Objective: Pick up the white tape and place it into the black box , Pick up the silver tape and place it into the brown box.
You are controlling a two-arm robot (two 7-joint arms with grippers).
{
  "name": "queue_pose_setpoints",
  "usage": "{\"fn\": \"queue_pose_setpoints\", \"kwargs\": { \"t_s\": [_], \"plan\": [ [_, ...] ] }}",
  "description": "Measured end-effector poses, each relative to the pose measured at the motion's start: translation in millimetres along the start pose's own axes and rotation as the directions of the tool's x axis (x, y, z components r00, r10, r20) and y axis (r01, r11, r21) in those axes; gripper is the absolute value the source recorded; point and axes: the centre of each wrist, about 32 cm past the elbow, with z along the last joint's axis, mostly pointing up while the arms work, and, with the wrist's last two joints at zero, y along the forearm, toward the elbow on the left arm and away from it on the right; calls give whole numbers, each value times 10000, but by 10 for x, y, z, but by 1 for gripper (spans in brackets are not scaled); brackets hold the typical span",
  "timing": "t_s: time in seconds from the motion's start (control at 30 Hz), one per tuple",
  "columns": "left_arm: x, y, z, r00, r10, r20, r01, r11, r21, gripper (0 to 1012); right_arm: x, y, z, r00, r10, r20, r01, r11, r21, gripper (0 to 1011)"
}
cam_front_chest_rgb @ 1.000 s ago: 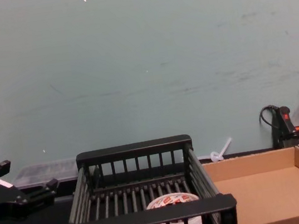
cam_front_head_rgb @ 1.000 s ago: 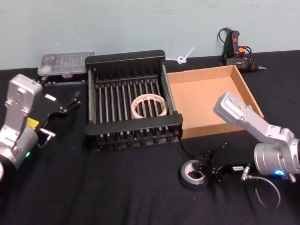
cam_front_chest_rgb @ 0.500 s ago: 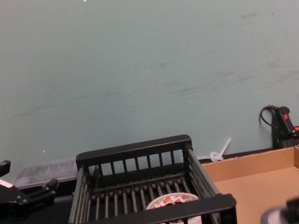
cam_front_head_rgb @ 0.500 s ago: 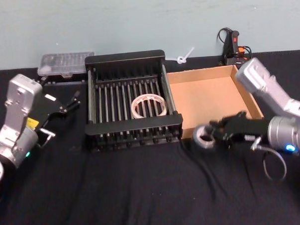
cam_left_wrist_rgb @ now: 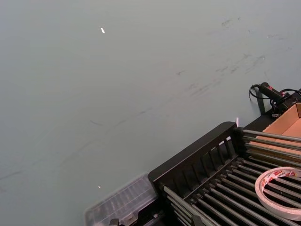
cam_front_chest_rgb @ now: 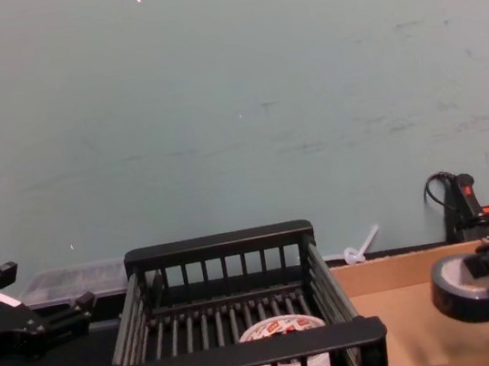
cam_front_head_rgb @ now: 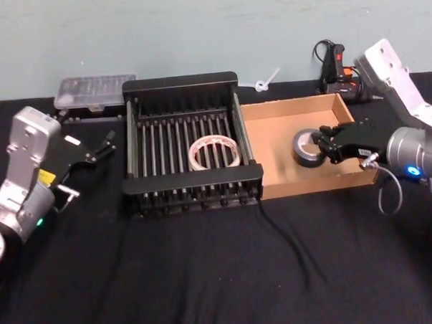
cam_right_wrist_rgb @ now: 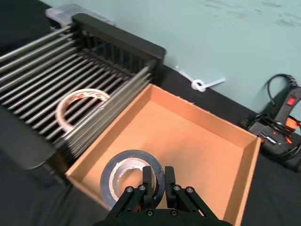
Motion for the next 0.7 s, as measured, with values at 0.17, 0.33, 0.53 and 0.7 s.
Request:
{"fn": "queue_pose_setpoints", "kwargs": {
  "t_s": [0.17,0.33,0.53,0.7],
  "plan": [
    [0,0,0,10000,0,0,0,10000,1,1001,60,121,27,9995,-302,-134,301,9995,-58,161],
    [0,0,0,10000,0,0,0,10000,1,1001,94,241,29,9988,-446,-213,444,9989,-139,161],
    [0,0,0,10000,0,0,0,10000,0,1001,133,356,24,9981,-552,-280,546,9982,-242,161],
    [0,0,0,10000,0,0,0,10000,1,1001,175,438,1,9973,-625,-393,611,9975,-364,161]
  ]
}}
